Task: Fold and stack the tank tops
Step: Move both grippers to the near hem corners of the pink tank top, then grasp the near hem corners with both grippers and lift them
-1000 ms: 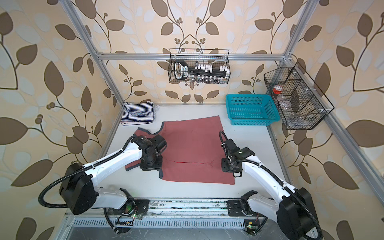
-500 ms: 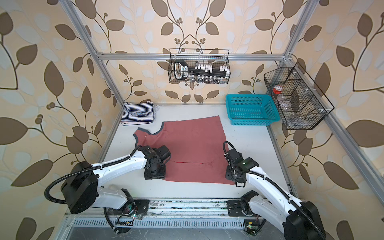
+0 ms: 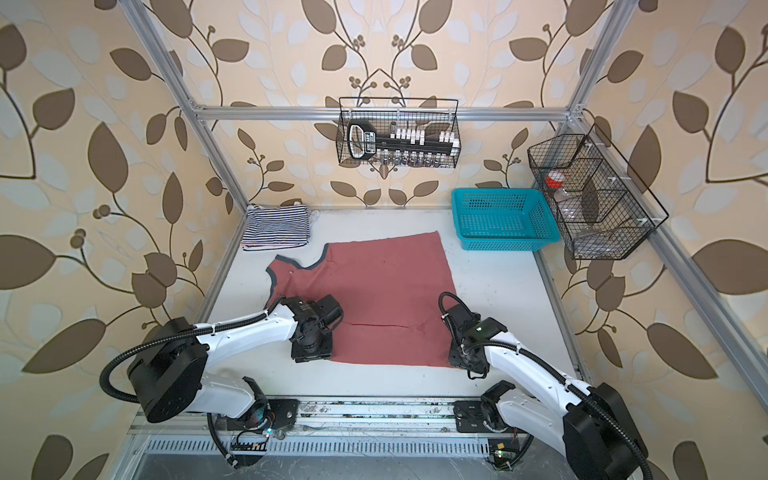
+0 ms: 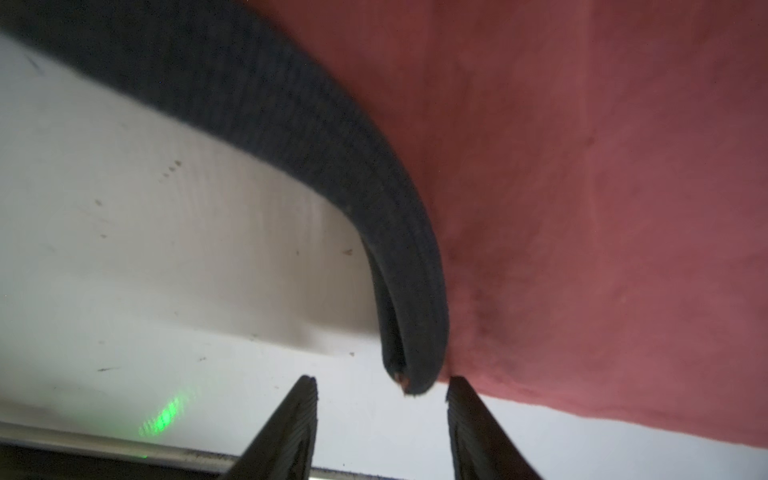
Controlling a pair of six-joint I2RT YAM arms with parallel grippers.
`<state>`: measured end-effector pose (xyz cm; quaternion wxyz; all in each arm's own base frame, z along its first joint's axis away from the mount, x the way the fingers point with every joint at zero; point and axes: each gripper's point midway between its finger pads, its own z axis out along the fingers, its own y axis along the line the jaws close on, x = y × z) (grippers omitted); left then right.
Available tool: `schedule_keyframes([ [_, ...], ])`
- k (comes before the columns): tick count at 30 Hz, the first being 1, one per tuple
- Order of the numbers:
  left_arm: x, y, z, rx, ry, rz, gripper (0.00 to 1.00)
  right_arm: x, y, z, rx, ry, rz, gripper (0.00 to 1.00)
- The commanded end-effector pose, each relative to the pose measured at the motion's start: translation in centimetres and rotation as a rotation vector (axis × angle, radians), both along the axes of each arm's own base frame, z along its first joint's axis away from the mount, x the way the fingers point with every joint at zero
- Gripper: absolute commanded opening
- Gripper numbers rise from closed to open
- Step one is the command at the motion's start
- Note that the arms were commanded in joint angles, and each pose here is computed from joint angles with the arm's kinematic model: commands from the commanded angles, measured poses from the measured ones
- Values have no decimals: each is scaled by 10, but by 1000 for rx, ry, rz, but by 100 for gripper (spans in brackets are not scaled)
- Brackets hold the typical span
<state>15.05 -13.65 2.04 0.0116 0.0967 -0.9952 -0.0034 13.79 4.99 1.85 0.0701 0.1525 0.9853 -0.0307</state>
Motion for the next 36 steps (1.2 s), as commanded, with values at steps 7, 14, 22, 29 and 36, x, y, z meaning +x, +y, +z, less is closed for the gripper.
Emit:
schedule_keyframes([
  [7, -8, 10, -17, 46, 31, 26, 13, -4, -2, -6, -15, 10, -17, 36],
  [14, -12, 10, -8, 15, 20, 26, 0, -4, 0, -6, -7, 11, -11, 2],
  [22, -28, 12, 15, -68, -6, 38, 0, -2, 3, 26, -5, -84, -3, 0],
  [29, -44, 15, 28, -114, -3, 52, 0, -9, 11, 45, 33, -100, 24, 0],
  [36, -62, 12, 34, -127, 13, 33, 0, -11, 22, 57, 42, -111, 85, 0],
])
